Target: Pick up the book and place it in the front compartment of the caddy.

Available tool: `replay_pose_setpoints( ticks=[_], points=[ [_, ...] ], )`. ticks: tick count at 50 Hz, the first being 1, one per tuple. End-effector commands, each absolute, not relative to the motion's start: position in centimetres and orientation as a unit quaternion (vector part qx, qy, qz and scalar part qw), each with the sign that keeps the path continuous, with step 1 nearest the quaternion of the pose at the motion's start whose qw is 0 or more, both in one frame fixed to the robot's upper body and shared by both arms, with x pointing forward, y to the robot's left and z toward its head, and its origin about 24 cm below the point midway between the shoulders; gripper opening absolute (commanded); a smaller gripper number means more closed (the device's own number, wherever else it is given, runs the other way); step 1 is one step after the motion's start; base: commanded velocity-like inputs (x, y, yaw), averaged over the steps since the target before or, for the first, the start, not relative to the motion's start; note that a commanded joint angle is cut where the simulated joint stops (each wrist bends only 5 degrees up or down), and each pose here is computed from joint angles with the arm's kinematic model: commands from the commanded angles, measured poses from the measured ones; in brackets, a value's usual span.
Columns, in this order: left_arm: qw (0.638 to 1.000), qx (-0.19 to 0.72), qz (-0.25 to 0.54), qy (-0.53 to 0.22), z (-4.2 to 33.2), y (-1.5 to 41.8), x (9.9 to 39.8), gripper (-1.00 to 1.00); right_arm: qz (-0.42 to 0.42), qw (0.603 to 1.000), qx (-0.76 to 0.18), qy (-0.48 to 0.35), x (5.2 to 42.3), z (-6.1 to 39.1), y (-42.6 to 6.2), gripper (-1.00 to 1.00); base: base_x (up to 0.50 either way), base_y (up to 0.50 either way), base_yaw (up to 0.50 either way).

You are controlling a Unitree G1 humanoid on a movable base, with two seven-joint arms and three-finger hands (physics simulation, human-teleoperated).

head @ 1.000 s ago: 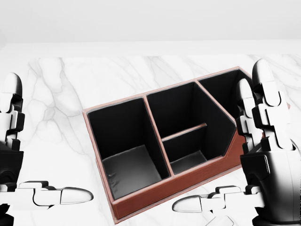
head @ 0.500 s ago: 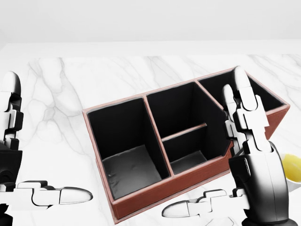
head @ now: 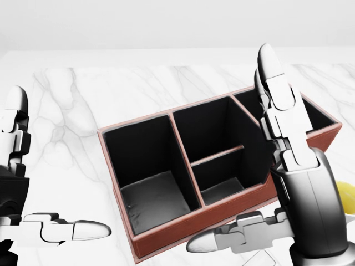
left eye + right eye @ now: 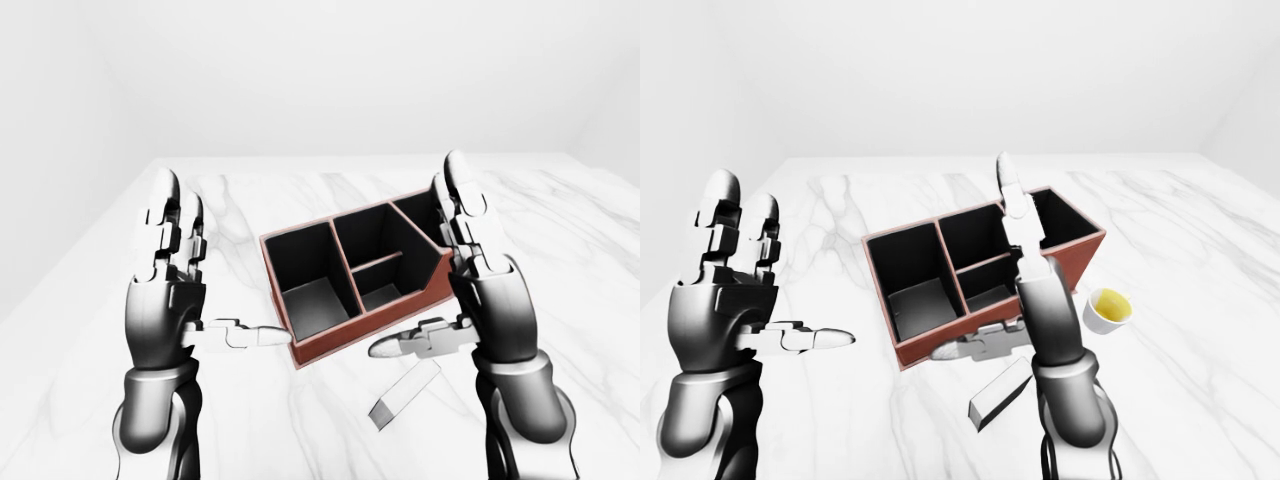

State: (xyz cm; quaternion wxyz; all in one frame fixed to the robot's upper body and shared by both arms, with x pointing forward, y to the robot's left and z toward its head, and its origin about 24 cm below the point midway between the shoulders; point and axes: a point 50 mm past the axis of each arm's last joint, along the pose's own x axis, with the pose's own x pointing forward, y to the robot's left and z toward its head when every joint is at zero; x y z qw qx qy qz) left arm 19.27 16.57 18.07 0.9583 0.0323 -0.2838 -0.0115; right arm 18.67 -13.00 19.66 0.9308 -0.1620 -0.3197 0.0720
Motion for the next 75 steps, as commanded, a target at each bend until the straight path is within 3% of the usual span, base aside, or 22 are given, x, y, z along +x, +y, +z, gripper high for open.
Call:
replay_pose_setpoints(
  ticks=[1,10,26,36,51,75],
  points=[
    [0.959,0.033,-0.011,-0.283,18.0,16.6,19.3,1.0,0.093,0.906,-0.225,-0.346,18.0,20.9,-12.4,1.0,0.0,0.0,0.0],
    [0.96,0.033,-0.012,-0.277,17.8,16.5,19.4,1.0,0.128,0.884,-0.304,-0.332,17.2,21.1,-12.4,1.0,0.0,0.0,0.0],
    [0.962,0.031,-0.015,-0.272,17.6,16.3,19.6,1.0,0.138,0.874,-0.36,-0.296,16.4,21.0,-13.7,1.0,0.0,0.0,0.0],
    [0.964,0.03,-0.016,-0.265,17.3,16.2,19.6,1.0,0.143,0.878,-0.374,-0.264,15.6,20.6,-14.2,1.0,0.0,0.0,0.0],
    [0.965,0.027,-0.019,-0.262,17.1,16.0,19.7,1.0,0.031,0.913,-0.349,-0.209,15.2,19.8,-17.1,1.0,0.0,0.0,0.0],
    [0.965,0.027,-0.019,-0.261,17.1,16.0,19.7,1.0,0.046,0.908,-0.374,-0.183,14.3,19.0,-18.1,1.0,0.0,0.0,0.0]
  ],
)
